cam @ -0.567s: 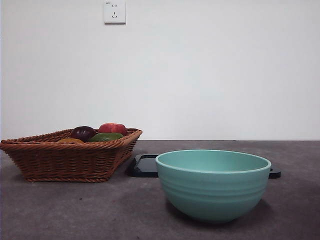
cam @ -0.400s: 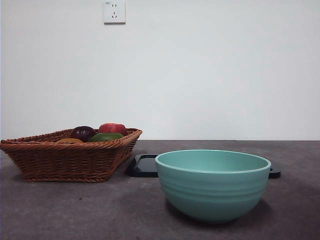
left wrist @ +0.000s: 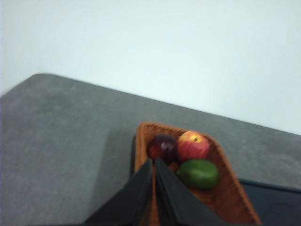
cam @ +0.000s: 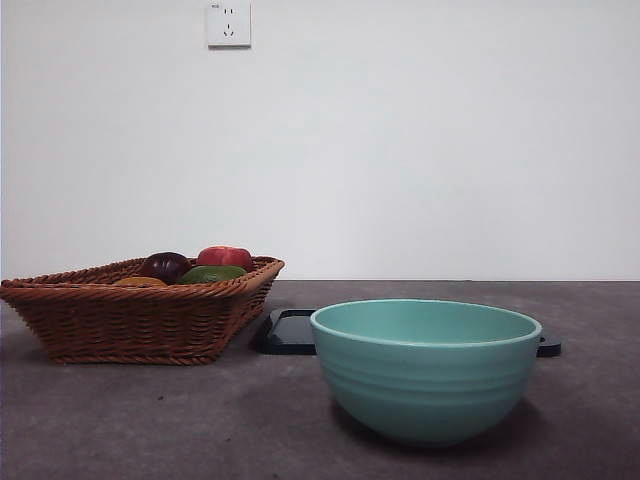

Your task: Pick up the wifruite, put it on the bowl, pick up the plate, put it on desk

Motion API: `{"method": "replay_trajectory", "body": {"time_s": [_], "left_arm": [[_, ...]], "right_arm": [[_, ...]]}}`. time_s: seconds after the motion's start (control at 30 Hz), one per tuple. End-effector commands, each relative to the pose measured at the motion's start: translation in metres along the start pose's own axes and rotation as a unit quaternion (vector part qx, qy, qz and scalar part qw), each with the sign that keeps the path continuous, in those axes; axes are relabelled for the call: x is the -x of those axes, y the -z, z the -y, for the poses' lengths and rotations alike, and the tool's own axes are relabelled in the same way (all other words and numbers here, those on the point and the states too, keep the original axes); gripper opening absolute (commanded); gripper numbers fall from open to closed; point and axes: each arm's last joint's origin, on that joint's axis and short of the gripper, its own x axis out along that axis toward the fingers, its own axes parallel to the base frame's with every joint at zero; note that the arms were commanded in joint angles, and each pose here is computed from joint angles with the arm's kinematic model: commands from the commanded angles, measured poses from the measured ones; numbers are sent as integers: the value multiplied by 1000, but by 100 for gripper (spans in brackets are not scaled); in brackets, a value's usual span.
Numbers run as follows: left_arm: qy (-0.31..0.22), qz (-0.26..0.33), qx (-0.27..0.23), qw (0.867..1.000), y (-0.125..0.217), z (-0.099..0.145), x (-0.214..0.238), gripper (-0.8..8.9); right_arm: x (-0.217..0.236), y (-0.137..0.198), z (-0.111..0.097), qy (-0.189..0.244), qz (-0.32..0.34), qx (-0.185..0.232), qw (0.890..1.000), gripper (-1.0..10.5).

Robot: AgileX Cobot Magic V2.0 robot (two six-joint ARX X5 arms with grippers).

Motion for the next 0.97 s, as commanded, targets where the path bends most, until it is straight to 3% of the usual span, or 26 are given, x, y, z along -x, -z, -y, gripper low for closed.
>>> {"method": "replay_trajectory", "body": {"time_s": [0.03,0.2,0.33,0.6,0.77,0.97], "left_arm": [[20,-3,0,1000,-25,9,1,9],[64,-46,-7,997,-59,23,-5,9],[92,-79,-21,992,-81,32,-11,9],[146,-150,-37,977,-104,44,-23,9],[151,-199,-32,968,-104,47,-31,9],[229,-254,-19,940,-95,56,-43,9]], "right_arm": [[7,-19,-7,-14,0,-17,1000,11],[12,-45,-19,-44,-43,-18,998,10],[10,-61,-28,-85,-107,-17,990,11],[-3,-73,-41,-183,-226,-4,957,10],[-9,-76,-50,-229,-255,22,939,10],[-12,-73,-57,-268,-267,62,924,11]]}}
